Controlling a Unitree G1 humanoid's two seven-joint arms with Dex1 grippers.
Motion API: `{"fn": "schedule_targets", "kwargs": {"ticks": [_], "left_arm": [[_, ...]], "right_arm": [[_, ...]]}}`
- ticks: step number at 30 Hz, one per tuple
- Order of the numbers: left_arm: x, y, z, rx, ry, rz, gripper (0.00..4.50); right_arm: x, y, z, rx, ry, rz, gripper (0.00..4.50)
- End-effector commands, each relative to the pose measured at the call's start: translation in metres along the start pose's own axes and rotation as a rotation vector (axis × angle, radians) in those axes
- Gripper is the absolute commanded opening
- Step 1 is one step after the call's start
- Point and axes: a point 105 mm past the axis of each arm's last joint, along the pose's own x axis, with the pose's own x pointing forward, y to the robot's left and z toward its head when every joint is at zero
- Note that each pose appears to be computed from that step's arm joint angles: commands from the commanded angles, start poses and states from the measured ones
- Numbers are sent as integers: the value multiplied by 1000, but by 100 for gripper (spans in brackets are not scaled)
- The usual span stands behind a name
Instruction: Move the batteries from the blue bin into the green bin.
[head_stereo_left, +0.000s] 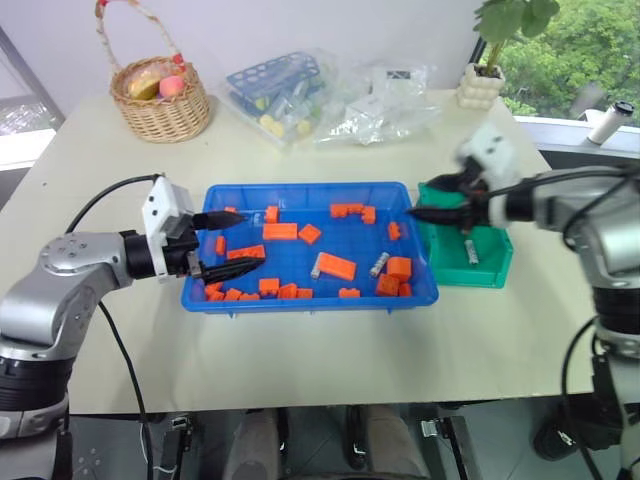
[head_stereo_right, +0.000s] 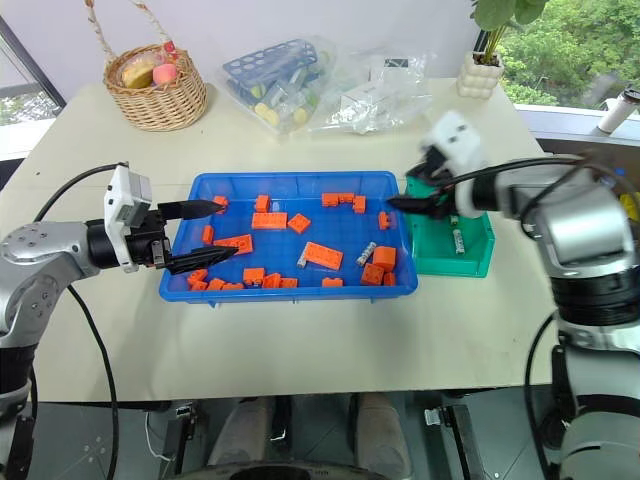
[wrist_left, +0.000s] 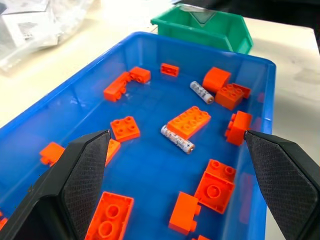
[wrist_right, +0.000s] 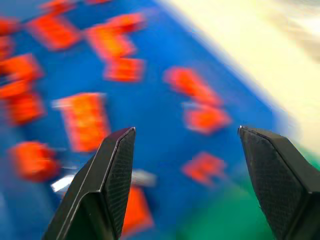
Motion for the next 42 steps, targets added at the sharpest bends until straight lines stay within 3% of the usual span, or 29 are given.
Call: {"fn": "schedule_targets", "kwargs": {"ticks": [1,7,14,17,20,26,31,36,40,42], "left_arm": [[1,-3,10,49,-23,-8,450],[3,-3,13,58,-29,2,450],[0,-5,18,65,-38,19,450],[-1,-5,18,65,-39,26,450],[-1,-4,19,68,-42,34,450],[-1,0,20,69,-48,43,450],[2,2,20,67,-55,46,450],[4,3,21,64,-60,43,450],[6,-1,21,64,-61,25,450],[7,-3,21,66,-59,13,450]], "right_arm": [[34,26,-3,-80,36,118,335],[72,43,-13,-93,63,171,335],[87,44,-23,-79,76,182,335],[91,45,-28,-75,80,178,262],[92,40,-27,-68,72,153,120],[107,22,21,-65,-51,70,114],[141,33,60,-49,-135,72,114],[159,44,68,-40,-144,81,341],[143,40,66,-27,-155,93,341],[127,41,51,-28,-133,119,341]]}}
